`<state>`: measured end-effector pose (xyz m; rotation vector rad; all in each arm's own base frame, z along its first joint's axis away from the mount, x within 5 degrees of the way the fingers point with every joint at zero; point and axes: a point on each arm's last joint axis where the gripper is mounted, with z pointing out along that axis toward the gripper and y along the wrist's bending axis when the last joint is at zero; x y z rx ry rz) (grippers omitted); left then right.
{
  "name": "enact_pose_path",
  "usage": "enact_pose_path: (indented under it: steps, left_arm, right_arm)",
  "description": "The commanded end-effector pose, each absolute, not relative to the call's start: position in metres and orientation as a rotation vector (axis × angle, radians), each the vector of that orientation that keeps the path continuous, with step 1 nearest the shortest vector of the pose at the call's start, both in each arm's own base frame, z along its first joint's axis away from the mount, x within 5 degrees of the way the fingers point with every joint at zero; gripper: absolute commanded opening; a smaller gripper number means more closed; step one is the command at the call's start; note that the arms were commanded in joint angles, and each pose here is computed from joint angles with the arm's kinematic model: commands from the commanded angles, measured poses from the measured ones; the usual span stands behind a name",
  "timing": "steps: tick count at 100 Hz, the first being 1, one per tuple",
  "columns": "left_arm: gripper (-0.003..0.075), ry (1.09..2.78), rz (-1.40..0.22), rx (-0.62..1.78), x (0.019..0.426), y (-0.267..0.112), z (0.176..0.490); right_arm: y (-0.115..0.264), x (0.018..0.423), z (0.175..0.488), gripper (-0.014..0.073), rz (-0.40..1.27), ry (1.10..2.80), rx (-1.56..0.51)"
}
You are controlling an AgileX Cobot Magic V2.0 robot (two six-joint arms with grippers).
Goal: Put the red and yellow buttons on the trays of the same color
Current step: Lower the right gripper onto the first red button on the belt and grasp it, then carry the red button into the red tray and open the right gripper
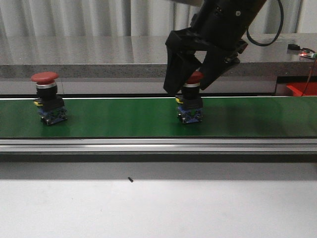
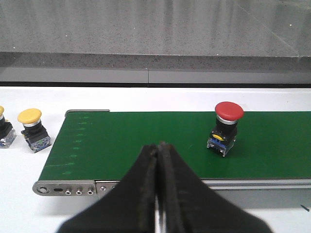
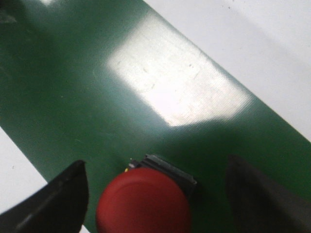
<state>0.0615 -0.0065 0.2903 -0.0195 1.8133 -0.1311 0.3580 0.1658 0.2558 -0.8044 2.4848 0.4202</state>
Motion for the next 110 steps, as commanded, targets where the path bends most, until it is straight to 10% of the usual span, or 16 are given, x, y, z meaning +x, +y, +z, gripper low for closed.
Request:
enact_pose_path:
  steps: [1, 22, 75, 110]
  left_arm:
    - [-0.0020, 1.717, -0.155, -0.030, 0.063, -0.007, 0.305]
    - [-0.0020, 1.717, -0.155, -0.030, 0.063, -0.007, 0.305]
    - [-0.0020, 1.717, -0.155, -0.030, 0.063, -0.007, 0.305]
    - [-0.0020, 1.717, -0.155, -0.030, 0.063, -0.007, 0.305]
  right_arm:
    - [0.165, 0.358, 0.282, 0.0477, 0.405, 2.397, -0.791]
    - [0.160, 0.356, 0.285, 0.0154, 0.379, 2.458, -0.807]
    - [0.033, 0.390, 0.394, 0.0154, 0.246, 2.335, -0.407]
    - [-0.103, 0.411, 0.381, 0.0154, 0.058, 2.247, 0.051]
